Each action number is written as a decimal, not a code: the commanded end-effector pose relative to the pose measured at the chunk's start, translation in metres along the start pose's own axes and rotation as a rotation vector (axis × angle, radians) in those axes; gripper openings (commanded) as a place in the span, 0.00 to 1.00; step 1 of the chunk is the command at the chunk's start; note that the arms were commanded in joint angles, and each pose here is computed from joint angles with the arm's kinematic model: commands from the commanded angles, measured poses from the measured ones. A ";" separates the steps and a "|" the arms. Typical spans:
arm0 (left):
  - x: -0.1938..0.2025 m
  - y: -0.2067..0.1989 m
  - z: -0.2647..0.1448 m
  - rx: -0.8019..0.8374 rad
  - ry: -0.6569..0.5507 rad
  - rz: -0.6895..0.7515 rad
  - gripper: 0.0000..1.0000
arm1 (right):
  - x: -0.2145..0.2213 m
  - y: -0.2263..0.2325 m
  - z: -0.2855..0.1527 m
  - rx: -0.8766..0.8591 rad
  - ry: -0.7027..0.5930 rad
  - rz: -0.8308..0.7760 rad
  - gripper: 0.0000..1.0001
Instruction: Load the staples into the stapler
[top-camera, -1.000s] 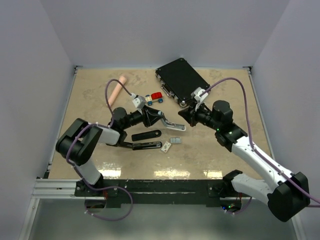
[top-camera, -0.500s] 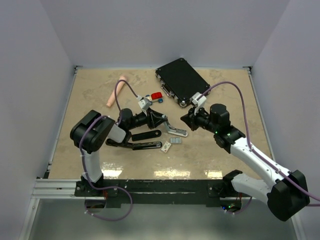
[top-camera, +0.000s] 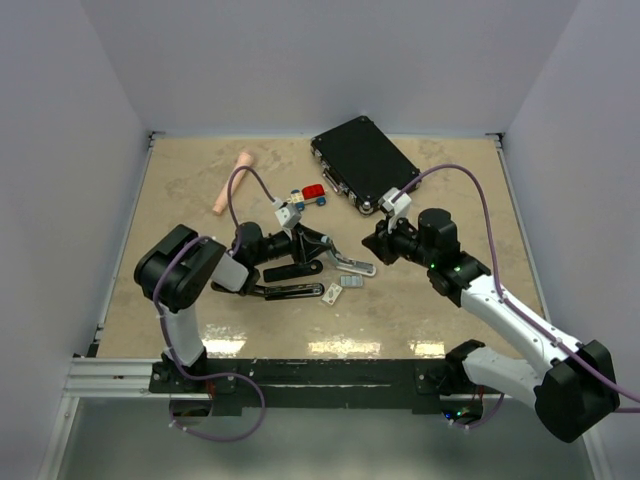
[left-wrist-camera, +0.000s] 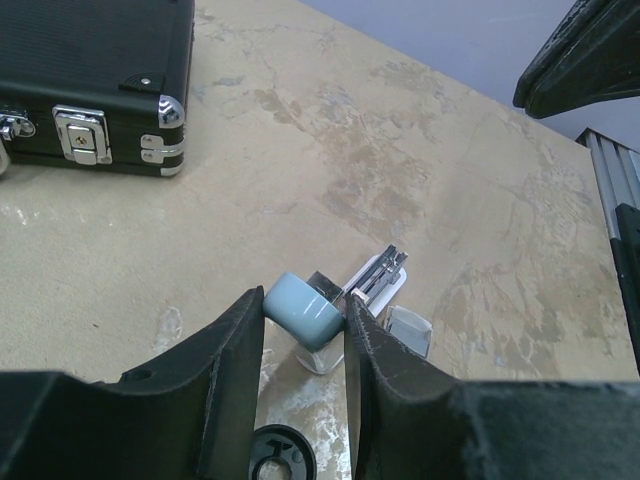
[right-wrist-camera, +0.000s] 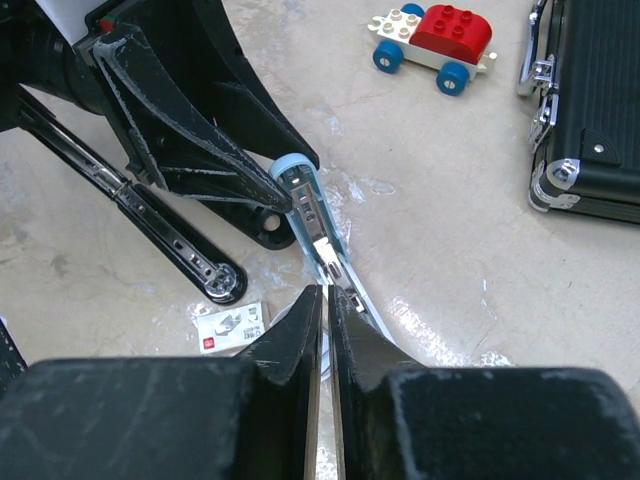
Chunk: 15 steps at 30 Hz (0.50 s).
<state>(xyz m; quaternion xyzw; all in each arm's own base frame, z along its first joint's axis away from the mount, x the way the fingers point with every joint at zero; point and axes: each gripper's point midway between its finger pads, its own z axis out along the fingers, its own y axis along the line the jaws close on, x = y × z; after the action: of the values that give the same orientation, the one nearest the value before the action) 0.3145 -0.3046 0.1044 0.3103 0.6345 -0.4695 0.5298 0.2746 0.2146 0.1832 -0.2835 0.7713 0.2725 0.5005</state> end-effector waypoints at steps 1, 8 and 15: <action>-0.060 -0.022 0.001 0.084 -0.208 0.243 0.27 | -0.013 -0.001 -0.003 0.006 -0.033 -0.024 0.11; -0.065 -0.027 -0.002 0.089 -0.200 0.263 0.36 | -0.008 0.002 -0.008 0.003 -0.020 -0.018 0.16; -0.063 -0.028 -0.005 0.082 -0.181 0.273 0.51 | -0.007 0.003 -0.010 -0.003 -0.019 -0.020 0.23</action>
<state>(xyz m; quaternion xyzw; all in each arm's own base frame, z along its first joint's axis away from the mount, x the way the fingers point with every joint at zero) 0.3050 -0.3016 0.1132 0.3319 0.6229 -0.4615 0.5375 0.2690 0.2116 0.1864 -0.2837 0.7716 0.2724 0.4999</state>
